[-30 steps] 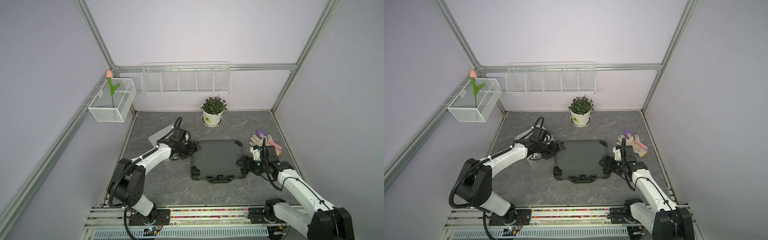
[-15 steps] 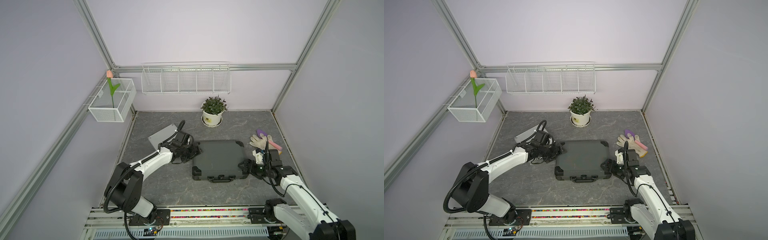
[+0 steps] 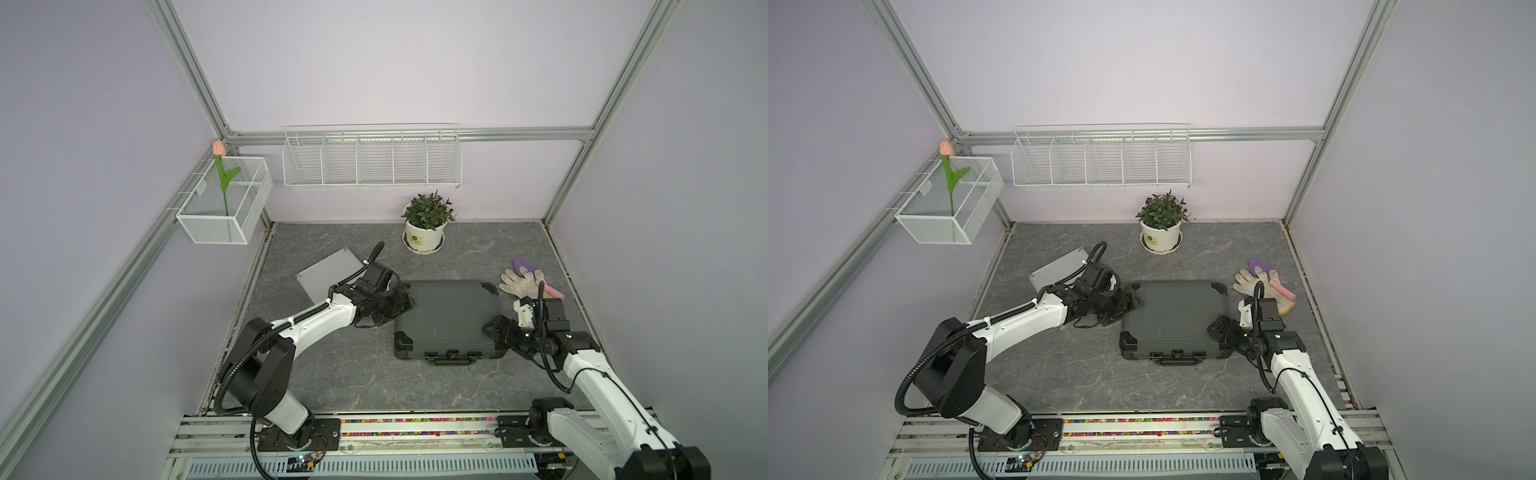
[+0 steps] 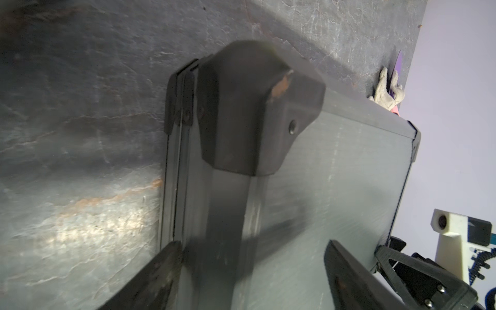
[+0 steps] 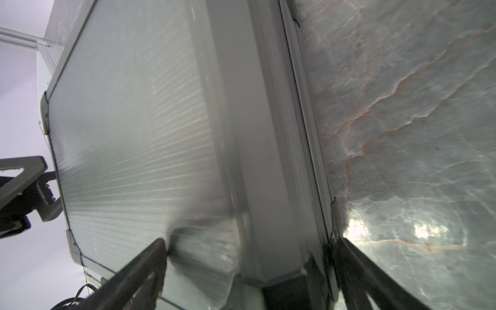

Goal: Open the poker set cases
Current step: Adjust the poker set case at the center of the board, then pick up the poker set case from the center of the board.

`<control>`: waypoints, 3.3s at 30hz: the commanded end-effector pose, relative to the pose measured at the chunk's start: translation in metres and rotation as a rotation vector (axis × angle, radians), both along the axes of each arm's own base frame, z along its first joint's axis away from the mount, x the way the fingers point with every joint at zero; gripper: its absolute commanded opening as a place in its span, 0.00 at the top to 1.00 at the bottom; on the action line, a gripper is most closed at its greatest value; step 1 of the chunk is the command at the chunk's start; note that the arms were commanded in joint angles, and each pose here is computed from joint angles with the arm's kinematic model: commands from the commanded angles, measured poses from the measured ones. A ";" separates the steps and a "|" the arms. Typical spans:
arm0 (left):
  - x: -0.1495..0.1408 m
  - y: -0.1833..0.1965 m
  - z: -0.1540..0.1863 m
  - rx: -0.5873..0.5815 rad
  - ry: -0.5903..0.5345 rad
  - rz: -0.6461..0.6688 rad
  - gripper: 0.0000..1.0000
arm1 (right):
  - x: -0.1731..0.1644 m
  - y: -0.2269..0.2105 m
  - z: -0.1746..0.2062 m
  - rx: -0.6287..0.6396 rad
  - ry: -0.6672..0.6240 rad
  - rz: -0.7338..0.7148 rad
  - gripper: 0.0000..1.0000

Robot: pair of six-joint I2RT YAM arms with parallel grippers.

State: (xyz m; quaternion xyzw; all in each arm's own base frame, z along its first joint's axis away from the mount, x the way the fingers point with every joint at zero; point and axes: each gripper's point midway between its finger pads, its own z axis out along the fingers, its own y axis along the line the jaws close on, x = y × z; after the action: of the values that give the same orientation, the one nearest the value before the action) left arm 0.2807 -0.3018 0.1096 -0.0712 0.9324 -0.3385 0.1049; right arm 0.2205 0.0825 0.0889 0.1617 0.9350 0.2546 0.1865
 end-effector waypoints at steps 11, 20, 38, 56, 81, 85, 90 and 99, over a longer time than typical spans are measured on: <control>-0.021 -0.046 0.048 -0.178 -0.032 -0.150 0.15 | -0.015 -0.020 0.000 -0.036 0.087 -0.083 0.12; -0.008 -0.012 0.070 -0.164 -0.114 -0.068 0.13 | -0.035 -0.027 0.026 -0.031 0.049 -0.164 0.12; -0.038 0.028 0.073 -0.083 -0.159 -0.066 0.13 | -0.075 0.032 0.019 0.146 -0.061 0.034 0.02; -0.059 0.040 0.028 -0.093 -0.086 -0.037 0.13 | -0.050 0.063 -0.007 0.171 -0.371 0.166 0.03; -0.067 0.047 0.002 -0.067 -0.077 -0.058 0.14 | -0.058 0.094 -0.005 0.377 -0.437 0.284 0.01; -0.066 0.045 -0.004 -0.055 -0.074 -0.072 0.14 | -0.062 0.093 -0.007 0.381 -0.416 0.287 0.01; -0.063 0.042 -0.009 -0.037 -0.082 -0.098 0.15 | -0.065 0.092 -0.009 0.385 -0.402 0.276 0.00; -0.044 0.075 0.010 0.180 -0.240 -0.051 0.16 | -0.067 0.082 -0.028 0.329 -0.323 0.222 0.00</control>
State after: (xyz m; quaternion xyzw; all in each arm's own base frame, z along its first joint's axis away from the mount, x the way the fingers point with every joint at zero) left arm 0.2247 -0.2452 0.1101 0.0112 0.9337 -0.3142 0.1713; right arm 0.1692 0.1693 0.1095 0.0360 0.8174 0.4722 0.3280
